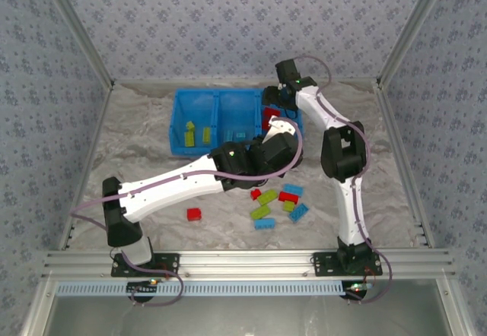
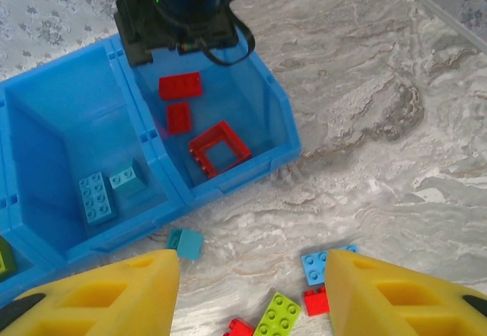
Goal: Sort the legos into containers by color
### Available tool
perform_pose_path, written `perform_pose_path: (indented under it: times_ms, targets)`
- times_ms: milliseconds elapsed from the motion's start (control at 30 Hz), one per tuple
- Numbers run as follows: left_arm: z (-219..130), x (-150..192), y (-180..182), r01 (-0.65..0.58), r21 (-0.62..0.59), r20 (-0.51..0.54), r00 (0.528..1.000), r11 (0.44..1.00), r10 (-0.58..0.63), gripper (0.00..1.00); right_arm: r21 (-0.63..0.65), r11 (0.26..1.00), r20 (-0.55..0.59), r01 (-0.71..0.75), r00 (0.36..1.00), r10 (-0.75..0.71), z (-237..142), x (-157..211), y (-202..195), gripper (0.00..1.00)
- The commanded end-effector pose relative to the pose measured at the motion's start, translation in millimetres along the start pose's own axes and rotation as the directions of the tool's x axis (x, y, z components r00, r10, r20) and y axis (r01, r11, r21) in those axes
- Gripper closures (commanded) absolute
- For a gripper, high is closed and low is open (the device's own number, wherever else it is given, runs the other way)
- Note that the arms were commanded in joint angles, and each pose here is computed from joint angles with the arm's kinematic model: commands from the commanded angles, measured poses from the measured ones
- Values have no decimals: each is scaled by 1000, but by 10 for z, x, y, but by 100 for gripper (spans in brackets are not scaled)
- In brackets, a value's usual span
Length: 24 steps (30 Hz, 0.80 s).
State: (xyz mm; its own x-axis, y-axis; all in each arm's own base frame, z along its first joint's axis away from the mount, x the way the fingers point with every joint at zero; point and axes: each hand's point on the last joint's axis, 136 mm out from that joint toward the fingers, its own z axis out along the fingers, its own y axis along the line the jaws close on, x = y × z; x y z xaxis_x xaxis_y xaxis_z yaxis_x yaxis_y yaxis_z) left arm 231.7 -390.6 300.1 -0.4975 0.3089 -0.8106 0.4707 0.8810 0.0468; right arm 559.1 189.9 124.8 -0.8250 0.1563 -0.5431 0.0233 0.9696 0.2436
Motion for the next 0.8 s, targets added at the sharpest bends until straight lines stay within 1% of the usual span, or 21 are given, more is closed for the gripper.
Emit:
perform_pose_path:
  times_ms: [0, 67, 167, 267, 333, 367, 467, 533, 633, 667, 767]
  targets:
    - [-185, -80, 111, 42, -2, 30, 999, 999, -42, 47, -1, 1000, 11, -6, 1000, 6, -209, -53, 41, 24]
    - [-210, -80, 140, 52, -5, 32, 998, 999, -51, 47, -4, 1000, 35, 0, 999, 0, -313, -92, 61, 29]
    - [-226, -3, 241, 70, -30, 26, 997, 997, -70, 47, 1, 1000, 115, 2, 993, -2, -637, -210, 83, 40]
    - [-176, 175, 374, 121, -39, -12, 993, 992, -121, 47, 20, 1000, 232, 3, 973, -7, -1149, -320, 81, 47]
    - [-63, 347, 487, 179, -36, -74, 981, 983, -181, 47, 9, 1000, 310, -2, 951, -1, -1598, -305, 86, 50]
    - [-4, 424, 528, 214, -33, -103, 971, 976, -216, 47, 6, 1000, 332, -2, 943, 0, -1735, -244, 90, 50]
    - [202, 669, 675, 323, -30, -186, 928, 946, -322, 47, -12, 1000, 419, 26, 908, -18, -2302, 27, 108, 50]
    - [313, 779, 716, 364, -34, -216, 907, 931, -363, 47, -47, 997, 433, 66, 901, -39, -2509, 346, 140, 50]
    - [444, 928, 648, 360, -22, -263, 898, 933, -353, 46, -93, 986, 450, 137, 889, -82, -2834, 787, 198, 50]
    - [483, 984, 616, 354, -21, -284, 895, 935, -345, 46, -86, 984, 427, 157, 898, -106, -2817, 985, 155, 50]
    - [641, 1112, 399, 331, 57, -332, 896, 942, -295, 44, -158, 961, 390, 227, 909, -151, -2984, 1458, 196, 49]
